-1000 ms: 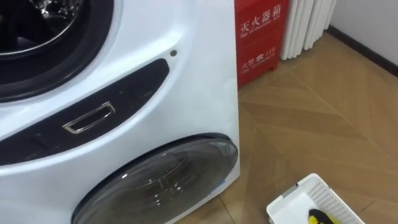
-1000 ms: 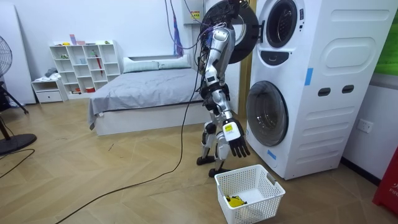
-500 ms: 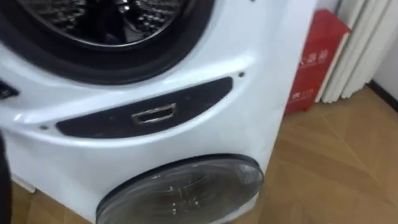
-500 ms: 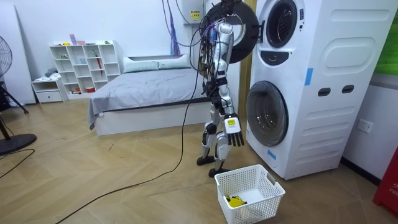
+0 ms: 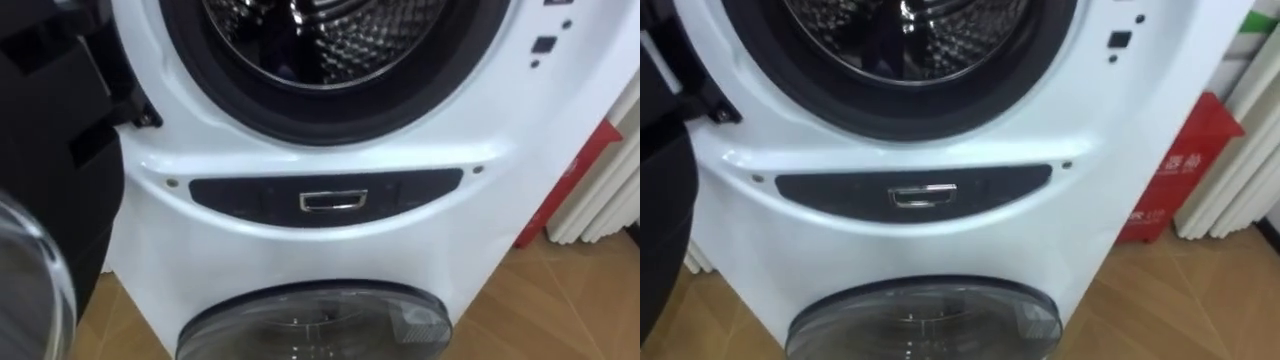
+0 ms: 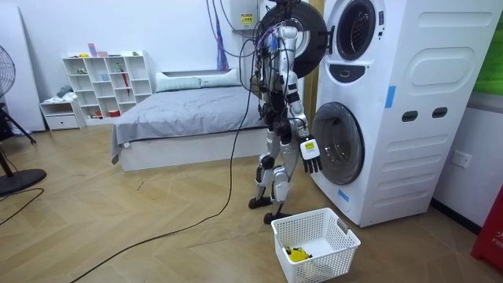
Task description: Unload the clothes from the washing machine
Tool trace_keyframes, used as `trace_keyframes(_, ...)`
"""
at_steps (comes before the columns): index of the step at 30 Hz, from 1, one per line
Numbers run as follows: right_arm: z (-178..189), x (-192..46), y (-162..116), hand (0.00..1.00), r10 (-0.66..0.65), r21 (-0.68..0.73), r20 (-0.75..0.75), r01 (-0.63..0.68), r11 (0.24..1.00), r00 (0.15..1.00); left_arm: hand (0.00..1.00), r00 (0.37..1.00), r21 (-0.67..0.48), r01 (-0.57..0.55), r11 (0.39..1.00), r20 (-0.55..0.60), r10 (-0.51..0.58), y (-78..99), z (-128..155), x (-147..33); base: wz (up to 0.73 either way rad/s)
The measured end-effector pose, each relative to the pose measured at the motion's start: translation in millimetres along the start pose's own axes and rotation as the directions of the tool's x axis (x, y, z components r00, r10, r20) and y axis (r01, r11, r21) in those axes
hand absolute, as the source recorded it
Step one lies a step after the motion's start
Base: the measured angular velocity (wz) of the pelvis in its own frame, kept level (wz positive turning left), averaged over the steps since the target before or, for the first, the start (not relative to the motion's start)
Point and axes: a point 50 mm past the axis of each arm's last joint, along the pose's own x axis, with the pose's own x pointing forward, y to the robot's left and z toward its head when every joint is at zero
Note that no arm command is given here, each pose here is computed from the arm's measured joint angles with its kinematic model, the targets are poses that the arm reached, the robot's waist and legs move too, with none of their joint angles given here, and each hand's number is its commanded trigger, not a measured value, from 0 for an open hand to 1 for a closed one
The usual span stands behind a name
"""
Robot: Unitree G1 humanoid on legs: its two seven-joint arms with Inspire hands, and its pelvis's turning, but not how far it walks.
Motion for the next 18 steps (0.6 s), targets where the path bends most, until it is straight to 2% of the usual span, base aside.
trace_keyframes(5, -5, -1, 2, 0.00, 0.012, -0.005, -0.017, -0.012, 1.000, 1.000, 0.00, 0.999, 0.061, 0.005, 0.998, -0.039, -0.003, -1.0, -10, -0.9, 0.01)
trace_keyframes(18, -15, -3, 1, 0.00, 0.036, 0.008, -0.041, -0.035, 0.999, 0.999, 0.00, 0.995, 0.021, -0.027, 0.999, -0.101, 0.029, 6.6, -18, -1.1, 0.02)
